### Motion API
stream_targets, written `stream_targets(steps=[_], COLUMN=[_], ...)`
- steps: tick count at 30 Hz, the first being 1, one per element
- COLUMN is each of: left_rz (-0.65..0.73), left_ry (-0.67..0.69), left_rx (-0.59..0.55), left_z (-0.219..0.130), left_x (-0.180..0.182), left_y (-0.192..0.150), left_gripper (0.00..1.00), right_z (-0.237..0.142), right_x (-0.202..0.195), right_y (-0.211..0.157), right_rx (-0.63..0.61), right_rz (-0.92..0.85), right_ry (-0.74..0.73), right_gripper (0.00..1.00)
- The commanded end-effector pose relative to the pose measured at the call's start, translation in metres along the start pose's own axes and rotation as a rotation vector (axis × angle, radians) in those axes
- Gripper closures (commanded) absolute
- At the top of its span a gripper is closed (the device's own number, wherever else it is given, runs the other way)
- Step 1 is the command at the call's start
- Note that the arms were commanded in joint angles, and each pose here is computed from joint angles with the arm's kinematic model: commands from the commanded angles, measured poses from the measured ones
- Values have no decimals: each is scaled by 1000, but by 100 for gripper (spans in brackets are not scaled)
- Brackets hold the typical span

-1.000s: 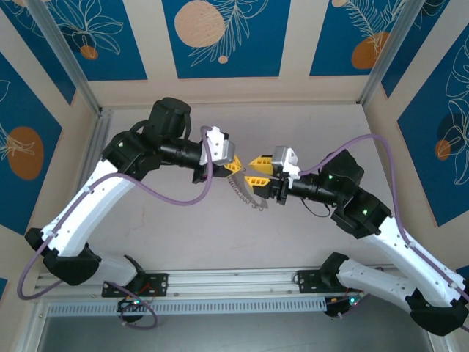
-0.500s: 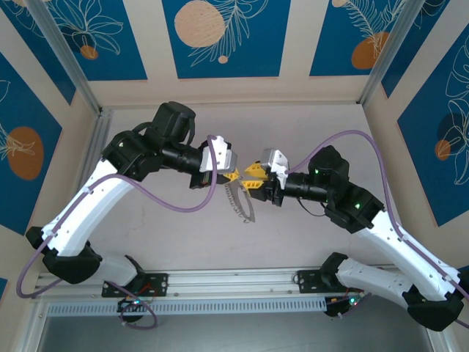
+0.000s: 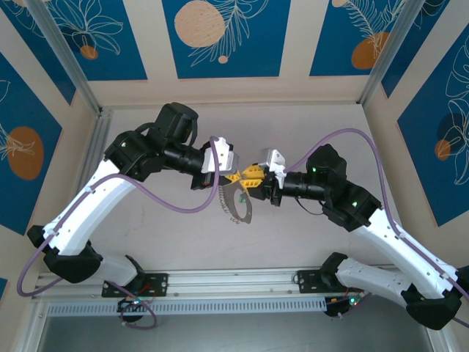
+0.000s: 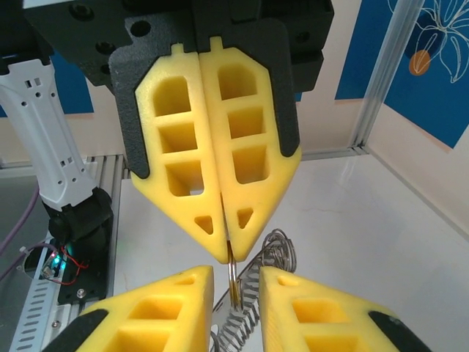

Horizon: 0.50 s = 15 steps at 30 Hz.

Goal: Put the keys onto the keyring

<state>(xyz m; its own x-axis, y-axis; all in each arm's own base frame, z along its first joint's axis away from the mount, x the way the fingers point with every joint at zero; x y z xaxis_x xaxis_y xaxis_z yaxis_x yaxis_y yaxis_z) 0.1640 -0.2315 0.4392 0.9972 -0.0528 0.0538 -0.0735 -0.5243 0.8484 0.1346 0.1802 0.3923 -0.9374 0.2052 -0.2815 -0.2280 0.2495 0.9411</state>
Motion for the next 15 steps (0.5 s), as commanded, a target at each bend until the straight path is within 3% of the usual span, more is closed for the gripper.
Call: stream_targets(steps=[1,9,15], left_rz=[42,39,39], left_ry=[-11,-12,-13], left_rx=[-34,-40,-46], left_z=[-4,-3,-3], left_x=[-4,-4,-4], left_y=[9,10,11], left_gripper=[100,100,100], right_z=[1,3,3], right_x=[-1,0,0], right_y=[2,-2,-2], right_rx=[-18,-14,-13], right_rz=[11,19,16], right_ry=[22,36,35], right_gripper=[79,80,90])
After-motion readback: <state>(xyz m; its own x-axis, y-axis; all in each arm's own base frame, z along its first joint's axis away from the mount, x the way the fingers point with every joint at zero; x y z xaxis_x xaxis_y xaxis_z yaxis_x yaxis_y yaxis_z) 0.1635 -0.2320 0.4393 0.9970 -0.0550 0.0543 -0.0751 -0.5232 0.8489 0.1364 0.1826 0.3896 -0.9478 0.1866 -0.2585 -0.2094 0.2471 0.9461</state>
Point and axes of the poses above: each hand's point on the last joint's axis, 136 mm out from that joint toward the fingers, its own z axis out along the fingers, its own x axis along the line the jaws close on, y = z × x, the point moved 10 cm from there along -z, back along the fingers, and after that the axes turned 12 degrees about -z, right-handed, at the moved point
